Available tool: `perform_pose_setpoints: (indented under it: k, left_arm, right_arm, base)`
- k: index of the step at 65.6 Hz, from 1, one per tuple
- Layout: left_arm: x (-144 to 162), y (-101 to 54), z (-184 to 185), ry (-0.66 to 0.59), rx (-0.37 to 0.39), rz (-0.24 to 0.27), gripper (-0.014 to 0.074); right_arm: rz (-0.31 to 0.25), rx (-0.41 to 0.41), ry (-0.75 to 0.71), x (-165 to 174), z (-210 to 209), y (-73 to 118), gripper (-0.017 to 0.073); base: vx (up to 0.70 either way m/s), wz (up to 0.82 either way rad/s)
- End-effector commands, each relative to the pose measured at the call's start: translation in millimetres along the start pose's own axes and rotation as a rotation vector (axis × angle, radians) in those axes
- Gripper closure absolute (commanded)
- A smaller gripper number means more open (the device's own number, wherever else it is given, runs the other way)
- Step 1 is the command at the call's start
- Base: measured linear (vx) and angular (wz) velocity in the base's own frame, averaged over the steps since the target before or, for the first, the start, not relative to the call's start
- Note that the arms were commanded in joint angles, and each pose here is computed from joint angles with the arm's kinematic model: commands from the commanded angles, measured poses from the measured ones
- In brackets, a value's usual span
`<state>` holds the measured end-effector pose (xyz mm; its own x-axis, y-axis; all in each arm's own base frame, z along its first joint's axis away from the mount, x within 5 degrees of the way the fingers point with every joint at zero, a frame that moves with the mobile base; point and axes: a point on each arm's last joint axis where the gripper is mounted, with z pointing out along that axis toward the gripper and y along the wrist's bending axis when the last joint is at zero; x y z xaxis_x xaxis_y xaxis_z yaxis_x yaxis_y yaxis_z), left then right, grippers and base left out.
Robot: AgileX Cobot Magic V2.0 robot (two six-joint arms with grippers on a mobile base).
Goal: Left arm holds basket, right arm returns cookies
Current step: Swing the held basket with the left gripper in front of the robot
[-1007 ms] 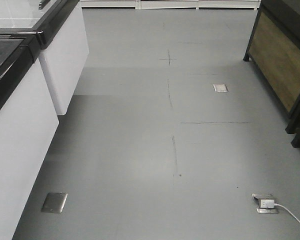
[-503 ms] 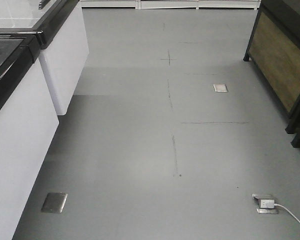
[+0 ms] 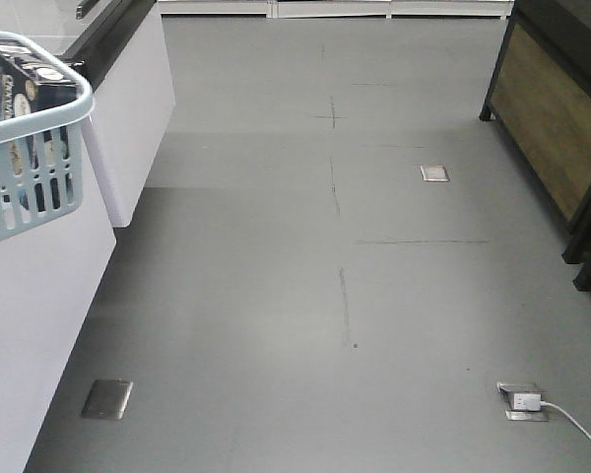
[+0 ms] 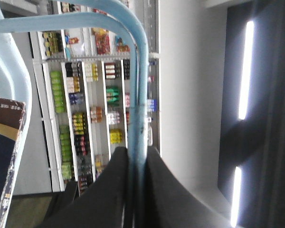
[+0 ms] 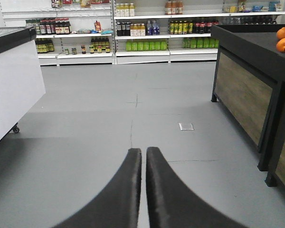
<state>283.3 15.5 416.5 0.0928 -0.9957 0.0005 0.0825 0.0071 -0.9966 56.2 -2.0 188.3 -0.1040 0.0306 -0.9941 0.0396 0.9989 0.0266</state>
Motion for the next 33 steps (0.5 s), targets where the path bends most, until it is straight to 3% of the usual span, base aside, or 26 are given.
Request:
perform_pose_setpoints:
  k: [1, 14, 33]
  left_arm:
    - [11.1, -39.1, -13.4, 0.015, 0.23, -0.007, 0.0599]
    - [41.2, -46.9, -19.5, 0.156, 0.314, -0.047, 0.0599]
    - [72.9, -51.9, -29.4, 0.386, 0.393, -0.055, 0.0599]
  right_arm:
    - [-0.011, -0.001, -0.067, -1.5, 0.0, -0.1, 0.0566]
    - [-0.011, -0.001, -0.067, -1.5, 0.0, -0.1, 0.0566]
    - [-0.011, -0.001, -0.067, -1.5, 0.0, -0.1, 0.0566]
  base:
    - [0.0, 0.0]
    - [0.0, 0.0]
    - [0.0, 0.0]
